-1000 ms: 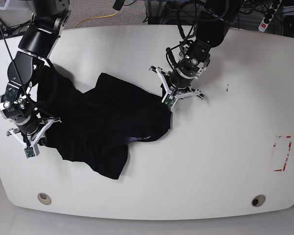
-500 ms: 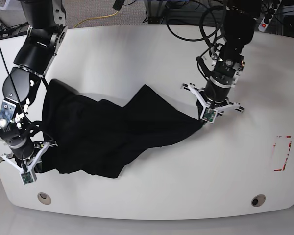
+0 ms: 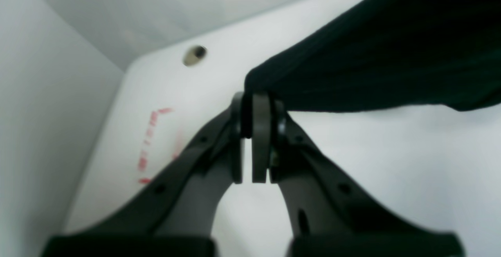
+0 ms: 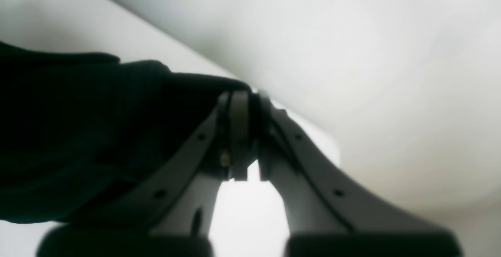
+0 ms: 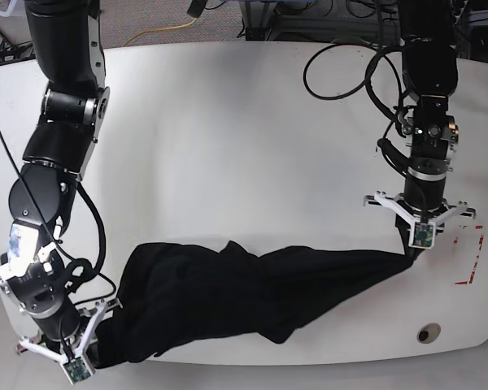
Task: Fold the T-shirt properly
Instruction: 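Lift the shirt with both grippers, spreading it between them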
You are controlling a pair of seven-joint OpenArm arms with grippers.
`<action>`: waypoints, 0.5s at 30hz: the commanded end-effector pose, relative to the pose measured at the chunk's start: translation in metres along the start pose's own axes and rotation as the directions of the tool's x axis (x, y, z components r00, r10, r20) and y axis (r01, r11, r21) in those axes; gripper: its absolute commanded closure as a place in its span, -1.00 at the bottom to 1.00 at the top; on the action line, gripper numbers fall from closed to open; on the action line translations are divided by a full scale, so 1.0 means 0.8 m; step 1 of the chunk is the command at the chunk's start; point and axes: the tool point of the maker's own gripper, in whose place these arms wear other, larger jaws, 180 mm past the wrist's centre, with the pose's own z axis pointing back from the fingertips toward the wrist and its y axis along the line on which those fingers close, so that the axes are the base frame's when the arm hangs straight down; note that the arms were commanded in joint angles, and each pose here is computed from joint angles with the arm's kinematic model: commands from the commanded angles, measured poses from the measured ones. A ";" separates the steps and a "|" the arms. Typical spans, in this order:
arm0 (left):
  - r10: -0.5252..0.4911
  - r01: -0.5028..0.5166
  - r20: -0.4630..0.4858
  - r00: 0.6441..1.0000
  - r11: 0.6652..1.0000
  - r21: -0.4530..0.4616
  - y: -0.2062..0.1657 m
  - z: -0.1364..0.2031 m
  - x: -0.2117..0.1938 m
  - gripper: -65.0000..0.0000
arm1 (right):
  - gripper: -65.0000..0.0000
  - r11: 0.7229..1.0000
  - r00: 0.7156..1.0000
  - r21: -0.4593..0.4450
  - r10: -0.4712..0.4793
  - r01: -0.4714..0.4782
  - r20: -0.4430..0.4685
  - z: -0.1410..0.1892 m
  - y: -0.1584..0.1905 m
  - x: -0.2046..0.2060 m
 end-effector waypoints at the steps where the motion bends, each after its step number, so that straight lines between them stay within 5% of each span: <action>1: -0.014 0.007 0.080 0.997 0.996 0.087 0.041 -0.005 0.048 0.98 | 1.00 0.997 0.995 -0.070 0.027 -0.020 0.091 0.012 -0.033 0.052; 10: -0.053 0.040 0.102 0.993 0.991 0.125 0.086 -0.026 0.127 0.98 | 1.00 0.989 0.993 -0.143 0.051 -0.036 0.104 0.030 -0.075 0.107; 15: -0.051 0.044 0.067 0.996 0.995 0.094 0.077 -0.029 0.125 0.98 | 1.00 0.993 0.998 -0.113 0.038 -0.032 0.046 0.020 -0.058 0.071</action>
